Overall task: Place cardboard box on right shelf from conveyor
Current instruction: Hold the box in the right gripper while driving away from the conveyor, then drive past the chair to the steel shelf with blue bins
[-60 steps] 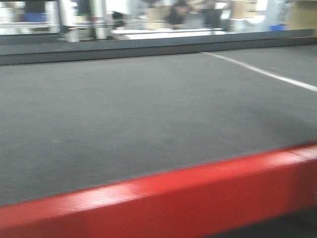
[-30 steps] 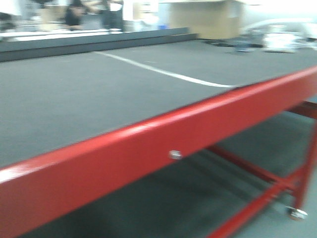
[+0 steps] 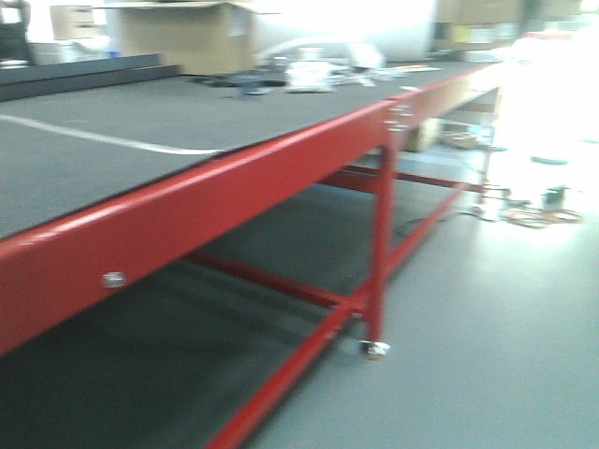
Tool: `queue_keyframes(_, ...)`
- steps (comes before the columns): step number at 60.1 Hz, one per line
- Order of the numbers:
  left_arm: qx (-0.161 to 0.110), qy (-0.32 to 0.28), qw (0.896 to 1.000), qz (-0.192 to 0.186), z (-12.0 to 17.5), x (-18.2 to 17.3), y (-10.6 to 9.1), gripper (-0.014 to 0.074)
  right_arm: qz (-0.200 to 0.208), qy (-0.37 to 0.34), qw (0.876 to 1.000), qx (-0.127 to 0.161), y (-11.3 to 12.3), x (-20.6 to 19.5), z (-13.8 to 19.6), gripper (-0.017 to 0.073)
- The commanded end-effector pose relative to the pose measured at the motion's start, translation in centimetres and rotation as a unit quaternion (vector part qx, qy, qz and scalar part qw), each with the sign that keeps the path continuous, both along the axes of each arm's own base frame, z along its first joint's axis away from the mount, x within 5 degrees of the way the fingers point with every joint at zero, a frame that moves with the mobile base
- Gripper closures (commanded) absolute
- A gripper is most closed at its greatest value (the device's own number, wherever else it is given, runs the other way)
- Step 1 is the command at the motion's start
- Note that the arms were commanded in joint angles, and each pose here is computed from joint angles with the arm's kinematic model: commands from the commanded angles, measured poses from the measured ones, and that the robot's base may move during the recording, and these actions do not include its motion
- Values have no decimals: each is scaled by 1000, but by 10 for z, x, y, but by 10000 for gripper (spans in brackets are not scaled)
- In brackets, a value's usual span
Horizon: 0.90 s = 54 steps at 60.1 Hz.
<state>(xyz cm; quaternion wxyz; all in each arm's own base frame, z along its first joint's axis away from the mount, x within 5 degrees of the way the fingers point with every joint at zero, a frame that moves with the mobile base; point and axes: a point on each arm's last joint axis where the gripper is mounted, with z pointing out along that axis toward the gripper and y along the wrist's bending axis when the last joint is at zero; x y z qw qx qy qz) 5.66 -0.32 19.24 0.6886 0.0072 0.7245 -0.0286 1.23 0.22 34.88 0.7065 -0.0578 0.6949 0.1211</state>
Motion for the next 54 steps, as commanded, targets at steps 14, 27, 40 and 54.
queue_keyframes(14, -5, -45, 999, 0, 6, -1, 0, 710, -5, -61, 998, 8, -1, -2, 18, 449)
queue_keyframes(27, -5, -45, 999, 0, 6, -1, 0, 710, -5, -61, 998, 8, -1, -2, 18, 449)
queue_keyframes(40, -5, -45, 999, 0, 6, -1, 0, 709, -5, -61, 998, 8, -1, -2, 18, 449)
queue_keyframes(54, -5, -45, 999, 0, 6, -1, 0, 710, -5, -61, 998, 8, -1, -2, 18, 449)
